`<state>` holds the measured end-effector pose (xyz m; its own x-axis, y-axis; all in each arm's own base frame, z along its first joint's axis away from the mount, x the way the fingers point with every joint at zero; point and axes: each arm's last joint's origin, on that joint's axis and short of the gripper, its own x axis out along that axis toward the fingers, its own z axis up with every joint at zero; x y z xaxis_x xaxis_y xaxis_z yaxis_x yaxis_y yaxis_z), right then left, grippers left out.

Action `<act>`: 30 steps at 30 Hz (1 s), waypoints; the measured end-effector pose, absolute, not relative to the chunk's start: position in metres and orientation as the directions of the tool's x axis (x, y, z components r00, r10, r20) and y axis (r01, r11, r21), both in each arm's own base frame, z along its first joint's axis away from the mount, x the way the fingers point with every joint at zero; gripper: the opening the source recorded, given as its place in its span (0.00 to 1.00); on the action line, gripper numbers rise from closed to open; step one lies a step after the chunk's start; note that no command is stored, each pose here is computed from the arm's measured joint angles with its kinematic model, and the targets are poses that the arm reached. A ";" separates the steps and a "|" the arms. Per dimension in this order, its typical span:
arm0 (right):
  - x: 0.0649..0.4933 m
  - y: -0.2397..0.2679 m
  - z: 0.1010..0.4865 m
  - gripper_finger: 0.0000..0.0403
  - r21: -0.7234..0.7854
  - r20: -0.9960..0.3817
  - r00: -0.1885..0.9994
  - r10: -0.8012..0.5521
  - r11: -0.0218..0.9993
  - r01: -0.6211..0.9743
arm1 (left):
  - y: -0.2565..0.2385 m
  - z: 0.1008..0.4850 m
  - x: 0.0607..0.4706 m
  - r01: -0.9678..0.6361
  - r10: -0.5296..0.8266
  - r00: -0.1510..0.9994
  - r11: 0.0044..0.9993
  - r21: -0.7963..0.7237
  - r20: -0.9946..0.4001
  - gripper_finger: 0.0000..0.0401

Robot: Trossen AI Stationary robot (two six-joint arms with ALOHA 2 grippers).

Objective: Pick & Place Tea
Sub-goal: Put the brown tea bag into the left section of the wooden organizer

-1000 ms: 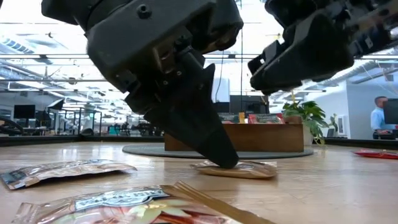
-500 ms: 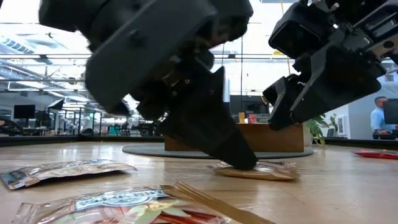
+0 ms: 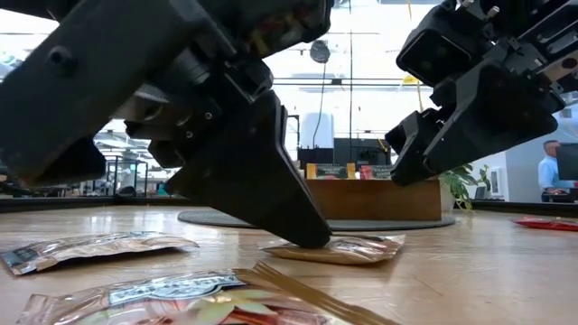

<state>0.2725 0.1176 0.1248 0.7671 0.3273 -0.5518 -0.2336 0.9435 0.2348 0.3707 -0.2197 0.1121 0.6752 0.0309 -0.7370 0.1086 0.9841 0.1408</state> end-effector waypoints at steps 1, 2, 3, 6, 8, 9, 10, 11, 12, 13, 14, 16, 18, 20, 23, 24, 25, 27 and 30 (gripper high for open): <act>0.273 0.118 0.125 0.39 0.235 -0.552 0.767 0.327 0.943 -0.234 | -0.220 0.113 0.371 0.112 0.033 0.679 0.982 0.149 -0.733 0.08; 0.272 0.118 0.125 0.39 0.235 -0.552 0.767 0.327 0.944 -0.234 | -0.221 0.114 0.372 0.120 0.034 0.681 0.980 0.157 -0.732 0.08; 0.272 0.118 0.125 0.39 0.235 -0.552 0.767 0.327 0.944 -0.234 | -0.222 0.116 0.372 0.126 0.036 0.684 0.978 0.167 -0.729 0.08; 0.272 0.118 0.125 0.39 0.235 -0.552 0.767 0.327 0.944 -0.234 | -0.225 0.120 0.375 0.135 0.044 0.699 0.972 0.192 -0.714 0.08; 0.272 0.118 0.125 0.39 0.235 -0.552 0.767 0.327 0.944 -0.234 | -0.228 0.124 0.376 0.139 0.050 0.715 0.967 0.212 -0.697 0.08; 0.272 0.118 0.125 0.39 0.235 -0.552 0.767 0.327 0.944 -0.234 | -0.229 0.126 0.377 0.144 0.049 0.720 0.966 0.217 -0.693 0.08; 0.272 0.118 0.125 0.39 0.235 -0.552 0.767 0.327 0.944 -0.234 | -0.230 0.127 0.377 0.149 0.046 0.721 0.964 0.219 -0.692 0.08; 0.272 0.118 0.125 0.39 0.235 -0.552 0.767 0.327 0.944 -0.234 | -0.231 0.128 0.376 0.151 0.046 0.718 0.964 0.220 -0.694 0.08; 0.273 0.118 0.125 0.39 0.235 -0.552 0.767 0.327 0.944 -0.234 | -0.231 0.127 0.375 0.151 0.049 0.709 0.964 0.219 -0.703 0.08; 0.273 0.118 0.125 0.39 0.235 -0.550 0.768 0.328 0.943 -0.234 | -0.232 0.126 0.373 0.145 0.055 0.696 0.966 0.216 -0.716 0.08; 0.273 0.118 0.125 0.39 0.235 -0.549 0.769 0.328 0.943 -0.234 | -0.232 0.125 0.371 0.135 0.065 0.679 0.968 0.211 -0.731 0.08; 0.273 0.118 0.125 0.39 0.235 -0.550 0.768 0.328 0.943 -0.234 | -0.231 0.121 0.365 0.107 0.090 0.637 0.973 0.203 -0.765 0.08; 0.273 0.118 0.125 0.39 0.235 -0.549 0.769 0.328 0.943 -0.234 | -0.230 0.119 0.361 0.076 0.108 0.609 0.978 0.193 -0.786 0.08; 0.273 0.118 0.125 0.39 0.235 -0.549 0.769 0.328 0.943 -0.234 | -0.229 0.119 0.361 0.059 0.114 0.602 0.981 0.186 -0.791 0.08; 0.273 0.118 0.125 0.39 0.235 -0.549 0.769 0.328 0.943 -0.235 | -0.225 0.119 0.363 0.042 0.119 0.600 0.983 0.180 -0.791 0.08; 0.273 0.118 0.125 0.39 0.235 -0.549 0.769 0.328 0.943 -0.234 | -0.224 0.119 0.364 0.037 0.119 0.599 0.984 0.176 -0.792 0.08; 0.273 0.118 0.125 0.39 0.235 -0.549 0.769 0.328 0.943 -0.235 | -0.224 0.119 0.364 0.034 0.116 0.597 0.985 0.171 -0.794 0.08; 0.273 0.118 0.125 0.39 0.237 -0.549 0.768 0.329 0.943 -0.234 | -0.222 0.119 0.365 0.031 0.108 0.593 0.987 0.157 -0.798 0.08; 0.273 0.118 0.125 0.39 0.265 -0.549 0.765 0.336 0.938 -0.221 | -0.220 0.119 0.366 0.016 0.103 0.588 0.990 0.139 -0.802 0.08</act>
<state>0.2726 0.1179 0.1251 0.7654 0.3359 -0.5489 -0.2215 0.9384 0.2653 0.3661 -0.2202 0.1190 0.5885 0.1027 -0.8020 0.0164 0.9902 0.1388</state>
